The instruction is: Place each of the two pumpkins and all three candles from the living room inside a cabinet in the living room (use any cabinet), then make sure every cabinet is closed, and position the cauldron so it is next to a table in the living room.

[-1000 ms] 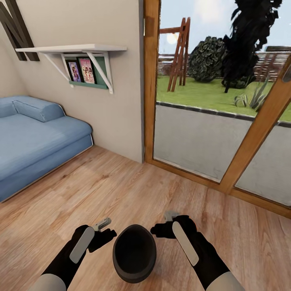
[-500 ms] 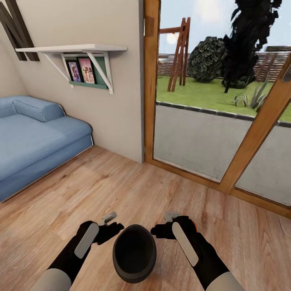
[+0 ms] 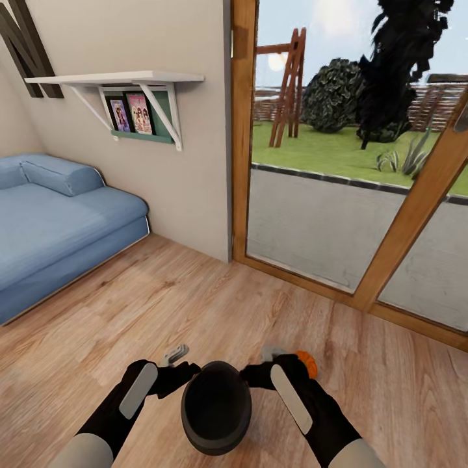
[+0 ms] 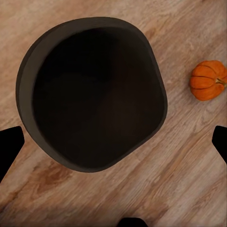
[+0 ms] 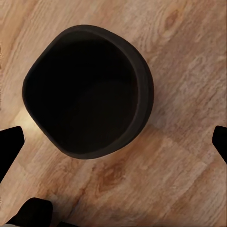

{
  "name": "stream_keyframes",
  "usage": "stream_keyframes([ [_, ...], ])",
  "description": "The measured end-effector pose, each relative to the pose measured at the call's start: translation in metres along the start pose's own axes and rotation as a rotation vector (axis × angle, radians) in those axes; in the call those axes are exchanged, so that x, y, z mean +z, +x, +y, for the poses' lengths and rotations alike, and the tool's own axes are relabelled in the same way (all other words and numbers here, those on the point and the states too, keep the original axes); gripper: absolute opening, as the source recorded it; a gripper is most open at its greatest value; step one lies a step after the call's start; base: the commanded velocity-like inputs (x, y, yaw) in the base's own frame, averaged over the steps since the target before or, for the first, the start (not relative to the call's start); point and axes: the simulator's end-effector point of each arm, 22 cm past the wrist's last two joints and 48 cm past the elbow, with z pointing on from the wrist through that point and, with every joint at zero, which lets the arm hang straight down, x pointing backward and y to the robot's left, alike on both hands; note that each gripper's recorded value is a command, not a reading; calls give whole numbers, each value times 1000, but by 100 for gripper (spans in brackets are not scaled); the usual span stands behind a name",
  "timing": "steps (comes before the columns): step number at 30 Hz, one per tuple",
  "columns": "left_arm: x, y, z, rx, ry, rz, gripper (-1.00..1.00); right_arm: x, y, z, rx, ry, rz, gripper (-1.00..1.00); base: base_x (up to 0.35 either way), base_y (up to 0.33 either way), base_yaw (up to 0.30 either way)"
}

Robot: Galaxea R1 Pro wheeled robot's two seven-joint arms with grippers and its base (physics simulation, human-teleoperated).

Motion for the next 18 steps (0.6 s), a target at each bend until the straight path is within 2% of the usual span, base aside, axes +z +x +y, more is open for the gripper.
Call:
stream_keyframes([
  [4, 0, 0, 0, 0, 0, 0, 100, 7, 13, 15, -14, -13, 26, 100, 0, 0, 0],
  [7, 0, -1, 1, 1, -3, -1, 100, 10, 17, 35, -14, -36, 30, 100, 56, 0, 0],
  [14, 0, -1, 1, 1, -3, -1, 100, 11, 17, 39, -15, -41, 29, 100, 47, 4, 0],
  [18, -1, -1, 3, 2, -5, -2, 100, 10, 17, 40, -15, -42, 28, 100, 112, 101, 0],
])
